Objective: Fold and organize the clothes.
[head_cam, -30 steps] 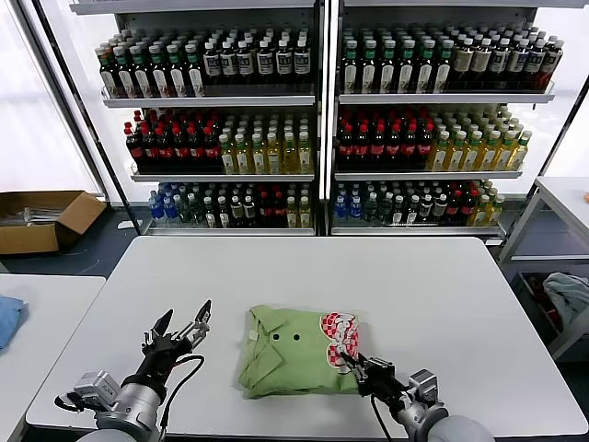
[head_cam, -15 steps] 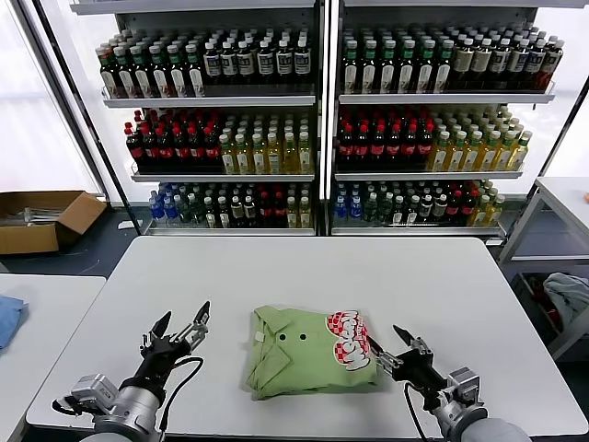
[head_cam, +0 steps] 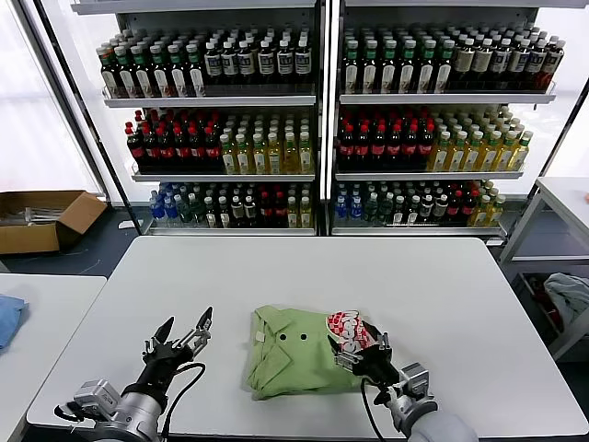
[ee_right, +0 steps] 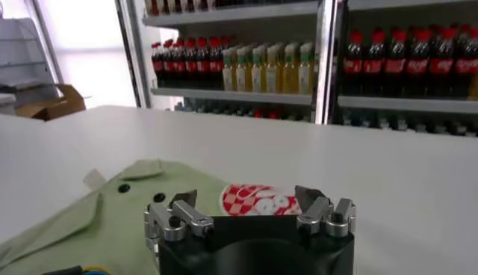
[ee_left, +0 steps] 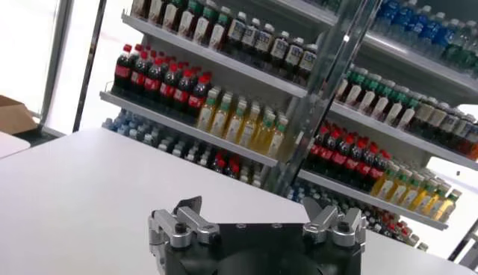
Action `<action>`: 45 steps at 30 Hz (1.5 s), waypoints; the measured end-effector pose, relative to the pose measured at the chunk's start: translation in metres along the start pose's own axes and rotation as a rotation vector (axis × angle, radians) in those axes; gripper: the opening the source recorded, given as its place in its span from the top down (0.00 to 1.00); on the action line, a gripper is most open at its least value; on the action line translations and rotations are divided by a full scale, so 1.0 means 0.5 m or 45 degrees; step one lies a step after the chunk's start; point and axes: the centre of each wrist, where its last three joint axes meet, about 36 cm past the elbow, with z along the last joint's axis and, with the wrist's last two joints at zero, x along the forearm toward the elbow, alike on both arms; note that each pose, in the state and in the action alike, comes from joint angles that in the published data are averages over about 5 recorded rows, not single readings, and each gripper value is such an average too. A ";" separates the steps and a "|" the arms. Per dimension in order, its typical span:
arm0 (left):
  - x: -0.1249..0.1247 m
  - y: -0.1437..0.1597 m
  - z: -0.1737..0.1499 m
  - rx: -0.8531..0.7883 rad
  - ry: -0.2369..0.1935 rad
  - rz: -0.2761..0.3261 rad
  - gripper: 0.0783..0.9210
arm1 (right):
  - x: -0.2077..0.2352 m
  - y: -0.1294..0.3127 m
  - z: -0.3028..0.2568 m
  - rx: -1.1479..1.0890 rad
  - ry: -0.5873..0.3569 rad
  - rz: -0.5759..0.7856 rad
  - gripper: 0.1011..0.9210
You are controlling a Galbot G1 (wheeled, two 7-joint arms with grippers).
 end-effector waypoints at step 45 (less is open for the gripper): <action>-0.005 0.030 -0.008 -0.060 -0.036 0.004 0.12 | 0.006 0.045 -0.114 0.101 -0.159 -0.038 0.12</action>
